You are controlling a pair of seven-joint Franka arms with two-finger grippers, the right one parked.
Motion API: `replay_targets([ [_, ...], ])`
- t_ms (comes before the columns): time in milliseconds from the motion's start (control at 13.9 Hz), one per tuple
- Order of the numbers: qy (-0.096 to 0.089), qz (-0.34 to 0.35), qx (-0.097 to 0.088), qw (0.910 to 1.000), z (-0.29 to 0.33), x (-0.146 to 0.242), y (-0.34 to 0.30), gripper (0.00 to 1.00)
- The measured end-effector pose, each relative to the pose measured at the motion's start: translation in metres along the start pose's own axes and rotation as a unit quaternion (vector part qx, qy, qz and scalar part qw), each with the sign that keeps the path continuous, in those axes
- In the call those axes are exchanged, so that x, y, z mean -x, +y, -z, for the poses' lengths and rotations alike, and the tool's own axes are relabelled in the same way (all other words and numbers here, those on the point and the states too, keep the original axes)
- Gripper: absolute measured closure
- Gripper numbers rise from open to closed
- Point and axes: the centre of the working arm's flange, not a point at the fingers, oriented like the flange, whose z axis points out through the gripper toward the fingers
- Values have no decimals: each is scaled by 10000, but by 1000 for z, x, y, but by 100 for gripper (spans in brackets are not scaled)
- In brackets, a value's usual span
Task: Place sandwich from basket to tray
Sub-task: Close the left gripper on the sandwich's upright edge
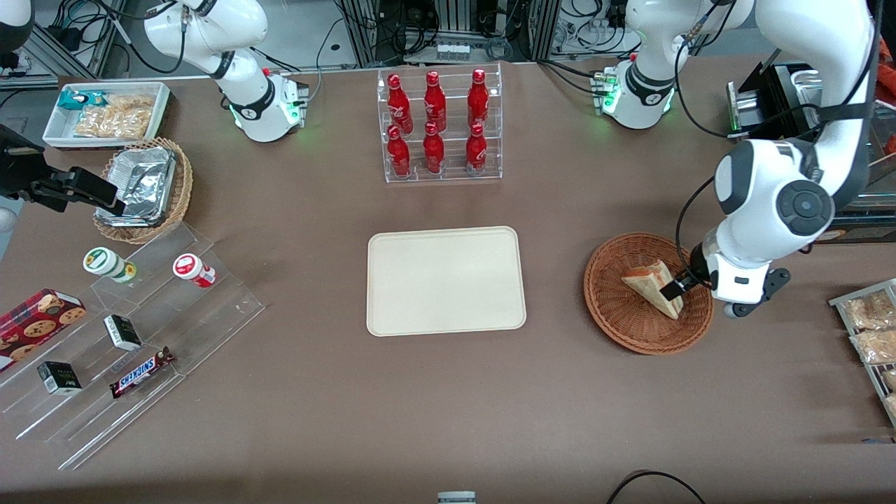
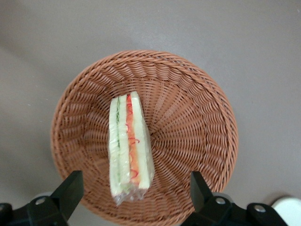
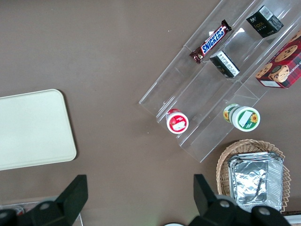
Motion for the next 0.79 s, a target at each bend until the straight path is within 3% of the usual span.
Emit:
replay_targets([
  [144,75,111,92,9999,-27,10,-9,0],
  [577,65,147,126,9998,-62,19,-17,0],
  [649,71,155,145,9997,-68,19,-16,5],
  [793,49,162,139,9998,-77,18,-15,28],
])
